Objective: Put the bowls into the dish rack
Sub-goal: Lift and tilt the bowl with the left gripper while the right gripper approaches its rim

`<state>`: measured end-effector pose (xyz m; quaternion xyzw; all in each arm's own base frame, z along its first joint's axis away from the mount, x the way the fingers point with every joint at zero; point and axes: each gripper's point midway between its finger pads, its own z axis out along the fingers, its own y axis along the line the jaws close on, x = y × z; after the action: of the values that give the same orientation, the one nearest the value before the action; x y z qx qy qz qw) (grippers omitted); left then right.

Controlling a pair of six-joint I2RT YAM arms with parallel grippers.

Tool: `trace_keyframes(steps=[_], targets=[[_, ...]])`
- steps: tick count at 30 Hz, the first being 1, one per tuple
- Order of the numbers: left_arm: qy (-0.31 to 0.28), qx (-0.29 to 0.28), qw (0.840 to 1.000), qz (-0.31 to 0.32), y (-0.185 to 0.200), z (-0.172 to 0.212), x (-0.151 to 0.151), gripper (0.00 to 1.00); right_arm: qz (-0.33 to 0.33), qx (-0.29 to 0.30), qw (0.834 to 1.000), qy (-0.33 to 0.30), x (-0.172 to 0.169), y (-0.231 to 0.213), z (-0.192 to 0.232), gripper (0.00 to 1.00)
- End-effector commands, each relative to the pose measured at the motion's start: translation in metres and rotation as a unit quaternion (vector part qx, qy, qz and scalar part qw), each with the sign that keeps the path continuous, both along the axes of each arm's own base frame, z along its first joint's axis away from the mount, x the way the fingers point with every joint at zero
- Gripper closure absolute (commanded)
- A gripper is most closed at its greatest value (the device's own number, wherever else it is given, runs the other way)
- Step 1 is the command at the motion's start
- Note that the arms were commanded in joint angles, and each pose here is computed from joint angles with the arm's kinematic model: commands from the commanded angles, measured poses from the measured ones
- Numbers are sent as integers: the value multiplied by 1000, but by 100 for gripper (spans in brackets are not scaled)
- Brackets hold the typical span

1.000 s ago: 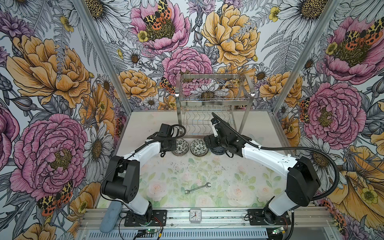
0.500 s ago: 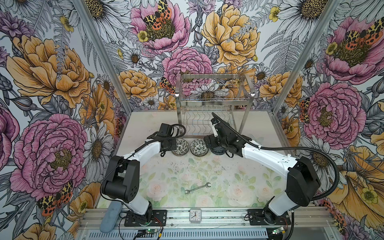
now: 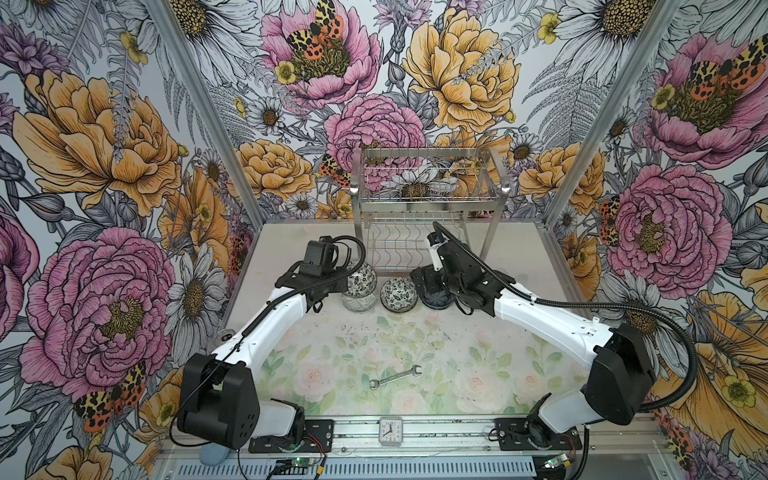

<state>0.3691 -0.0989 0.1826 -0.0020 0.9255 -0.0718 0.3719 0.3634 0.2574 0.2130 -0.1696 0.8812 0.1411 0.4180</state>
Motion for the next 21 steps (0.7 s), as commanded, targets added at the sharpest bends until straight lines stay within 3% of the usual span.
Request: trace_keyframes(steps=[1,5,11,21], targets=[[-82,4,996,-27,-22,48,0,100,15,54,998,-16,-10,8,39,0],[-153,17,987,-51,-55,73,-11,100,43,91,995,-26,-27,31,67,0],[-213,-37,974,-62,-87,97,-14,100,32,112,993,-25,-34,39,76,0],[-238,-74,965,-80,-109,112,-15,100,-22,99,995,-6,-21,26,44,9]])
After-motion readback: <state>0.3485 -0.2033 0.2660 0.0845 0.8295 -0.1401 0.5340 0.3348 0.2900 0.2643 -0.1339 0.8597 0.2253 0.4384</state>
